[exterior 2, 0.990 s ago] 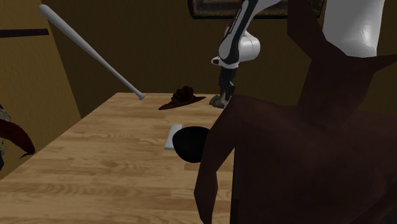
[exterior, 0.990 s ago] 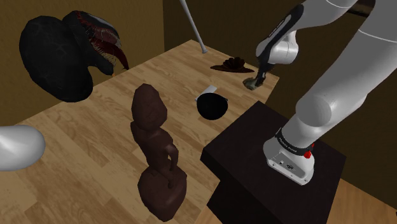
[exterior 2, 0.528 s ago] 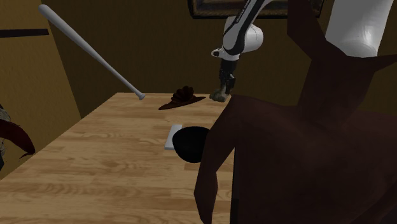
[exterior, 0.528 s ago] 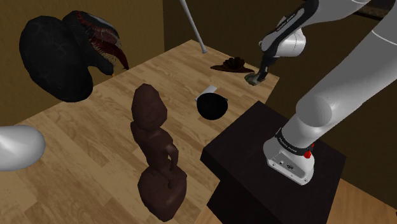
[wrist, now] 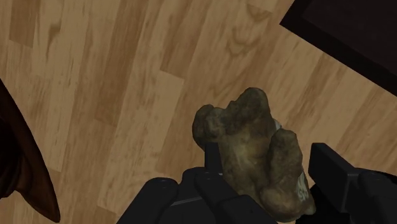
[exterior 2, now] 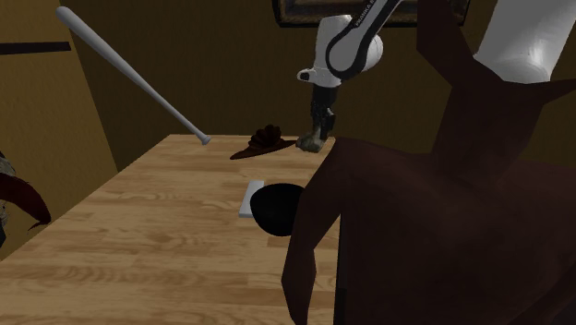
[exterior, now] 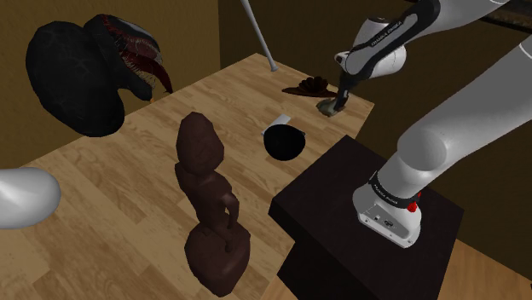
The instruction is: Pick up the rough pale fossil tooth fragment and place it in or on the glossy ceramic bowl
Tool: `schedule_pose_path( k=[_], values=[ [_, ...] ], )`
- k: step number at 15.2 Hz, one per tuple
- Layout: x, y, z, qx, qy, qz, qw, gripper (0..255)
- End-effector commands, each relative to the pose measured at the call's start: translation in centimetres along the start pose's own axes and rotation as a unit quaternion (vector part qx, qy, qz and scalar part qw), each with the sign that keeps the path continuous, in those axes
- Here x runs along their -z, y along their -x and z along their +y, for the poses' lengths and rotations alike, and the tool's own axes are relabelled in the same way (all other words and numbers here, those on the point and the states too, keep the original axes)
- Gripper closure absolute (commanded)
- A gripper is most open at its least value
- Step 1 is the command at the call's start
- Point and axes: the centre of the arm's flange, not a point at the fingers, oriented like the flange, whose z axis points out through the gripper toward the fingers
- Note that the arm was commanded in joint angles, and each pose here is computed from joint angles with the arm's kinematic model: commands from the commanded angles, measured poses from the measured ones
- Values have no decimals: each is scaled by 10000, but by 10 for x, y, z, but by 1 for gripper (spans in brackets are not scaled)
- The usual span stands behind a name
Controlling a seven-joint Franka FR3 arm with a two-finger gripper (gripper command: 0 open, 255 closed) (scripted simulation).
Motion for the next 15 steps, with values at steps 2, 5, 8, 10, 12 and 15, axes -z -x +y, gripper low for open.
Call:
schedule_pose_path(
  k=[2,5,8,10,12,15],
  values=[
    [4,-27,-29,-15,6,-2,10000,255],
    [9,-54,-58,-15,6,-2,10000,255],
    [15,-80,-87,-15,6,-2,10000,255],
    [18,-98,-106,-15,6,-2,10000,255],
    [22,-116,-125,-15,6,-2,10000,255],
    [27,-143,-153,-15,6,-2,10000,255]
  ],
)
